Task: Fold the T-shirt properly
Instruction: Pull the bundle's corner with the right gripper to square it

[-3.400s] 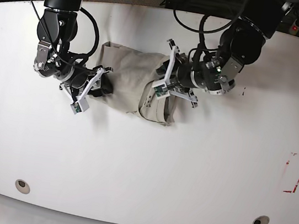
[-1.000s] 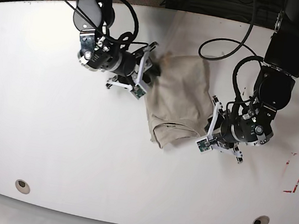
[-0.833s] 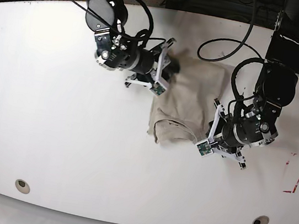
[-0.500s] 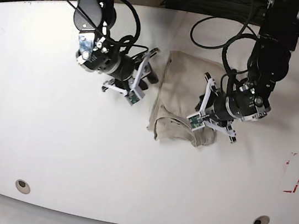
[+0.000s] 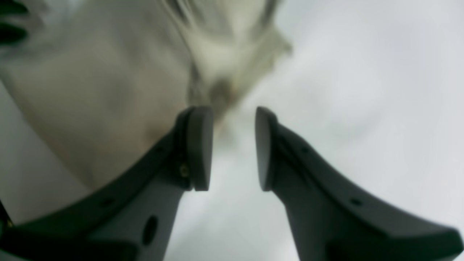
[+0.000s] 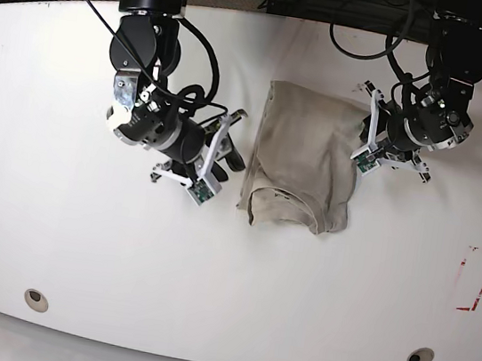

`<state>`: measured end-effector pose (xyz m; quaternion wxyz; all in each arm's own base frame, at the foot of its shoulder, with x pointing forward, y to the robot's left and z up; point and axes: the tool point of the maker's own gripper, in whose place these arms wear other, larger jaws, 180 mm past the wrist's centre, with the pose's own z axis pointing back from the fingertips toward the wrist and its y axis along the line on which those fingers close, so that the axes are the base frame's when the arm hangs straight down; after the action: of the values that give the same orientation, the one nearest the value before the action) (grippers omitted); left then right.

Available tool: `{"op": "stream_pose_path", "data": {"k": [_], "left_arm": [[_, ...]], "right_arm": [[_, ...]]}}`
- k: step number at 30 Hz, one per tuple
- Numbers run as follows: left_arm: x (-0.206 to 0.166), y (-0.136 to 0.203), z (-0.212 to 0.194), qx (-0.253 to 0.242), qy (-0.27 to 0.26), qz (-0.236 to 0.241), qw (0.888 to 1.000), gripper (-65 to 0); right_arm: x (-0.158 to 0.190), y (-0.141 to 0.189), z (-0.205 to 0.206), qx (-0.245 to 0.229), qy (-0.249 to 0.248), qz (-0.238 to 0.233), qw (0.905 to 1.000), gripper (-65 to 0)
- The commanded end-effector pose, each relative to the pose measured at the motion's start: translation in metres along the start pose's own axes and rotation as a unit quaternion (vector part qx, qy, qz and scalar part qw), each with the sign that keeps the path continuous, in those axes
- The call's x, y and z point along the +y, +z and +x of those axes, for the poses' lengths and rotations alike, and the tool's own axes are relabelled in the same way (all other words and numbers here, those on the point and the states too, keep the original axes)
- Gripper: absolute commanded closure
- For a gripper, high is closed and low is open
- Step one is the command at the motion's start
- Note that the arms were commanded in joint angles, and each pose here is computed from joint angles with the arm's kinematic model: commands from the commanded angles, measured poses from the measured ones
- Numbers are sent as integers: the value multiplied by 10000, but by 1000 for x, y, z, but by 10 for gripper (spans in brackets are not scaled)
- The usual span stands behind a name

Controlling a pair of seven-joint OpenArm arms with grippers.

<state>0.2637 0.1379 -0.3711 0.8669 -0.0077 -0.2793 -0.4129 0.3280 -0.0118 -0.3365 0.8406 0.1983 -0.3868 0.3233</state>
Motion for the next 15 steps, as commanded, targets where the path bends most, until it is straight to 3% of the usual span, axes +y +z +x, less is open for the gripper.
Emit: {"op": "stream_pose_path", "data": {"k": [1,8,15], "left_arm": [[-1,3,9,-202,-16,-11,9998,-121],[-5,-9,-5,-24,153,-180,9997,-121],[-17,-22,-6,-187,407,-385,9983,-121]], "right_arm": [[2,-2,32,-423,54,80,9991,-182],[29,-33,41,-190,-149,579,9980,-182],[51,-48,30,67,-61,904,9959,-182]]}}
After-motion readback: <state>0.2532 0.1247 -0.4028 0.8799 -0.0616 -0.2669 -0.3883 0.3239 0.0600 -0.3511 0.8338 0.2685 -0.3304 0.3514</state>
